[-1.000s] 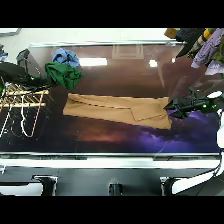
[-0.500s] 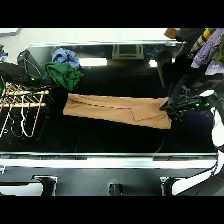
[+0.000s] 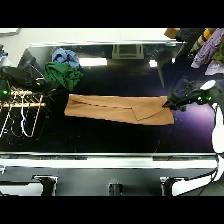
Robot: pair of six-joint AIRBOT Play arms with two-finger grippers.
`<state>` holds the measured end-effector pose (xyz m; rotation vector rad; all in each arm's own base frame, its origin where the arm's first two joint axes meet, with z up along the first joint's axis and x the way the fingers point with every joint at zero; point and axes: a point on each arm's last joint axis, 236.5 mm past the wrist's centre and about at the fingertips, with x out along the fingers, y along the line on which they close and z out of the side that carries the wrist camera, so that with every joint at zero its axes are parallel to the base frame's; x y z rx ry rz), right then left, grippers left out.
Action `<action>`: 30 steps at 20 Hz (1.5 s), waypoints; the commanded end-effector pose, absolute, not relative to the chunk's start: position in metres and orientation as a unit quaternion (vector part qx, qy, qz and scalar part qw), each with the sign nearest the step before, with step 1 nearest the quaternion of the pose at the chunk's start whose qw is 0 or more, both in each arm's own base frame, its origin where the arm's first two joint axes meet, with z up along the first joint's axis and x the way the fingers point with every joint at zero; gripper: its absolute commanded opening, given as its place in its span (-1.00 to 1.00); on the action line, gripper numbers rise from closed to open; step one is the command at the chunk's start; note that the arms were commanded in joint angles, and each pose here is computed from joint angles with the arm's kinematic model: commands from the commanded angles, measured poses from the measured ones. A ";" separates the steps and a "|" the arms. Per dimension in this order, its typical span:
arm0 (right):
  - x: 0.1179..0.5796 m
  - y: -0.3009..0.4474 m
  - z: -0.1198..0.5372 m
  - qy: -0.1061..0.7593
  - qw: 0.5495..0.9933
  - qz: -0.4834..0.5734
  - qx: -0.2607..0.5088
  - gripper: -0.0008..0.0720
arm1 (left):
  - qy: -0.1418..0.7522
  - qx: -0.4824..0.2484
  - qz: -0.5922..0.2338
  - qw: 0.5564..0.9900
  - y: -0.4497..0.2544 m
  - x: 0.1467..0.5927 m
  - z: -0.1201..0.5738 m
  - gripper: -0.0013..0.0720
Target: Fold the clothes and pants, and hang the long-sleeved shirts on hangers.
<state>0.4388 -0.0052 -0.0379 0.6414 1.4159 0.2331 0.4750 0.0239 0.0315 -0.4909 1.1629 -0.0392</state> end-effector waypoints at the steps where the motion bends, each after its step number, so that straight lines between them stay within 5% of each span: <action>1: 0.431 -0.008 0.016 0.643 0.708 0.099 0.275 -0.89 | 0.546 -0.303 -0.064 0.778 -0.037 0.480 0.002 -0.92; 11: 0.425 -0.020 0.090 0.619 0.741 0.069 0.251 -0.89 | 0.574 -0.358 -0.112 0.728 -0.273 0.472 -0.071 -0.92; 21: 0.431 -0.022 0.131 0.593 0.765 0.070 0.242 -0.89 | 0.540 -0.384 -0.167 0.730 -0.390 0.496 -0.057 -0.93; 30: 0.434 -0.016 0.146 0.572 0.778 0.083 0.246 -0.89 | 0.595 -0.405 -0.178 0.671 -0.479 0.471 -0.094 -0.93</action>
